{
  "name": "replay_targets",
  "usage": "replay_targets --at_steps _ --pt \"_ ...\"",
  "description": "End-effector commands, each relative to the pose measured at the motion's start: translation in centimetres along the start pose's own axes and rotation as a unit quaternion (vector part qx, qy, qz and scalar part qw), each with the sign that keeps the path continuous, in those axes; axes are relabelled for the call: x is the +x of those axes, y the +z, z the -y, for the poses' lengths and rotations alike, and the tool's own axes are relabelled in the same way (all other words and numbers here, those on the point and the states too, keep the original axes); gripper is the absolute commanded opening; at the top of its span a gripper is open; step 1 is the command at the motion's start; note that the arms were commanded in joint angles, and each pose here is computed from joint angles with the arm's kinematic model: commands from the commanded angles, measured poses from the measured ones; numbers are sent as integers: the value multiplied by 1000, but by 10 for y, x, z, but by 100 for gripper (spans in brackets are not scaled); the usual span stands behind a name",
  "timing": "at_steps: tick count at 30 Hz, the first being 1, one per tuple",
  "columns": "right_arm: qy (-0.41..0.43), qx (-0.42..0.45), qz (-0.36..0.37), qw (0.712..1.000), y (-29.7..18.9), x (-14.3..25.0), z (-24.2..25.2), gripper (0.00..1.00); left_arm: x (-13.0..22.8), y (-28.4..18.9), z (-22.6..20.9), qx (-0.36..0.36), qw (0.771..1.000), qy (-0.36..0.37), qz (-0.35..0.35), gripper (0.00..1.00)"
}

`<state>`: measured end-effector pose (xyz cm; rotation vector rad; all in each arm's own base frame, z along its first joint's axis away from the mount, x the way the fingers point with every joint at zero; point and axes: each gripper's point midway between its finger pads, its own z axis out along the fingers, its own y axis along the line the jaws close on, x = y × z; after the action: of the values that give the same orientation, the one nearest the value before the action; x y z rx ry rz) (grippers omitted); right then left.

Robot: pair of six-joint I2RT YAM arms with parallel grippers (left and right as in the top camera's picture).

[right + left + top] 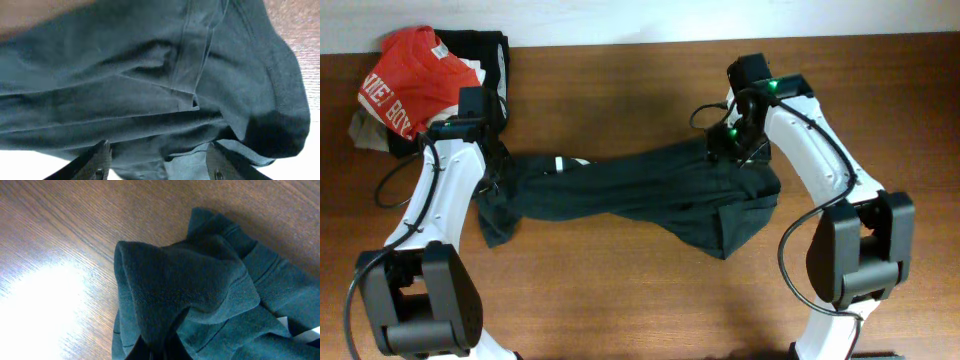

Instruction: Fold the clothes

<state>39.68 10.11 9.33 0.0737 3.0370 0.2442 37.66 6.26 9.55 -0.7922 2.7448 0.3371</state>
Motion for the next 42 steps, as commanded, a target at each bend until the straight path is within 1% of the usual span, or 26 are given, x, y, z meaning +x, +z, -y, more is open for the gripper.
replay_targets --at_steps 1,4,8,10,16,18,19,20,21,22,25,27,30,31,35,37,39,42 --pt "-4 9 -6 1000 32 9 8 61 -3 1 -4 -7 1000 -11 3 1" --pt "-5 7 4 1000 56 11 12 60 -2 1 -2 -2 1000 -11 0 1" --pt "-7 5 16 1000 72 11 15 57 -2 1 -2 -2 1000 -10 0 1" --pt "-6 22 18 1000 77 10 22 57 -2 1 -2 -2 1000 -10 0 1" --pt "-1 36 -19 999 102 22 30 55 -2 1 -2 -2 1000 -10 0 1" --pt "-1 37 -23 999 103 24 31 51 -2 1 -2 -2 1000 -10 0 1" --pt "-1 37 -23 999 103 24 31 47 -2 1 -2 -2 1000 -10 0 1" --pt "-1 37 -23 999 103 24 31 40 -2 1 -2 -2 1000 -11 0 1" --pt "2 38 -24 999 103 25 31 36 -2 1 -2 -2 1000 -11 0 1" --pt "12 39 -26 999 100 24 30 34 -2 1 -2 -2 1000 -11 0 1" --pt "13 39 -25 999 86 16 26 35 -2 1 -2 -2 1000 -10 0 2" --pt "13 38 -25 999 77 11 24 25 -2 1 -2 -3 1000 -11 0 2" --pt "13 39 -27 999 77 12 24 12 -2 1 -2 -3 1000 -10 0 2" --pt "13 39 -28 999 77 13 24 4 -2 1 -2 -3 1000 -10 -1 2" --pt "17 39 -25 999 75 11 24 4 -2 1 -2 -3 1000 -10 -1 2" --pt "34 37 -22 998 61 6 25 4 -2 -2 -3 -2 1000 7 1 1" --pt "47 36 -14 998 24 -4 29 4 -9 -26 -8 0 1000 6 8 1" --pt "62 28 25 997 -37 -20 30 4 -27 -80 -17 23 998 -9 52 1"
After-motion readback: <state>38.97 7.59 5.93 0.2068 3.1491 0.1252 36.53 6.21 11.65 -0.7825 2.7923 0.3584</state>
